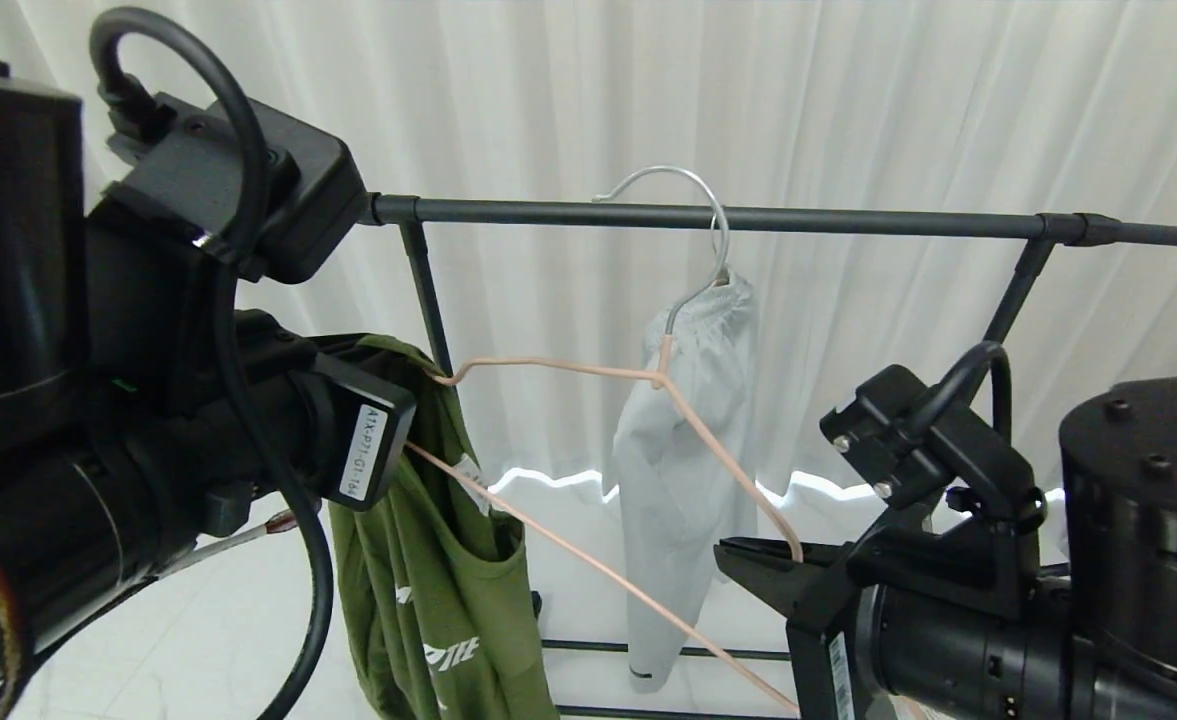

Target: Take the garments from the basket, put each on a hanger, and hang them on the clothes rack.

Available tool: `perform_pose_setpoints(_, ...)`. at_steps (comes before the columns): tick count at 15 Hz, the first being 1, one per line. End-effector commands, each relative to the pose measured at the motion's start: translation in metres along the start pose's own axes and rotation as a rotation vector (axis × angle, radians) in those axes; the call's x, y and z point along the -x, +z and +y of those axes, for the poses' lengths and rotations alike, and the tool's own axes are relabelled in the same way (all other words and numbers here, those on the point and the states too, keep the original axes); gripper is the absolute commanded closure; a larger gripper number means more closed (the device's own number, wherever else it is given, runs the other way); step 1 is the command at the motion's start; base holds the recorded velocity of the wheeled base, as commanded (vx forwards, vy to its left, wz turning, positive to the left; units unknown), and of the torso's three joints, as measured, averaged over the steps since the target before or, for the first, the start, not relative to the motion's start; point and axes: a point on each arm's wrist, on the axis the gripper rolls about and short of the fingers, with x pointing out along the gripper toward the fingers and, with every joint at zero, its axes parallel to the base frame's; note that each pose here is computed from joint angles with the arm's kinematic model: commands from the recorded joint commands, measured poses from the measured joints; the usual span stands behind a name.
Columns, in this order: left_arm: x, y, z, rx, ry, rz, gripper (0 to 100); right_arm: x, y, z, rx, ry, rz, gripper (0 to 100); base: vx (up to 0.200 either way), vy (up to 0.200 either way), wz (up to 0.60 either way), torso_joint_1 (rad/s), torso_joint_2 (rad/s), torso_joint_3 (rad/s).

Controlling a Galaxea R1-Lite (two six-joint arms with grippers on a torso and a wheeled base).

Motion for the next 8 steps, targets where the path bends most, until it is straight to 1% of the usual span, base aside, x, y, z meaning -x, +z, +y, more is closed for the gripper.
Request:
perform_pose_setpoints(1,0.002,0.003,-0.005,0.014,-0.021,-0.01,100,-0.011,-0.003,0.003,0.009,-0.005,0.023,100,0.0,0.0,0.0,0.0,0.0,0.0)
perform_pose_setpoints(2,0.006,0.006,-0.011,0.058,-0.052,-0.027,100,-0.018,-0.001,0.005,0.012,-0.004,0.023,100,0.0,0.0,0.0,0.0,0.0,0.0)
perform_pose_setpoints(3,0.011,0.008,-0.015,0.065,-0.078,-0.04,100,-0.022,0.0,0.007,0.016,0.001,0.022,100,0.0,0.0,0.0,0.0,0.0,0.0)
perform_pose_setpoints(5,0.016,0.01,-0.02,0.061,-0.11,-0.056,100,-0.029,0.001,0.012,0.033,0.014,0.024,100,0.0,0.0,0.0,0.0,0.0,0.0)
perform_pose_setpoints(6,0.019,0.011,-0.022,0.06,-0.125,-0.062,100,-0.032,0.0,0.013,0.067,0.014,0.033,100,0.0,0.0,0.0,0.0,0.0,0.0)
perform_pose_setpoints(8,0.025,0.012,-0.028,0.053,-0.167,-0.077,100,-0.034,-0.001,0.016,0.109,0.022,0.032,100,0.0,0.0,0.0,0.0,0.0,0.0)
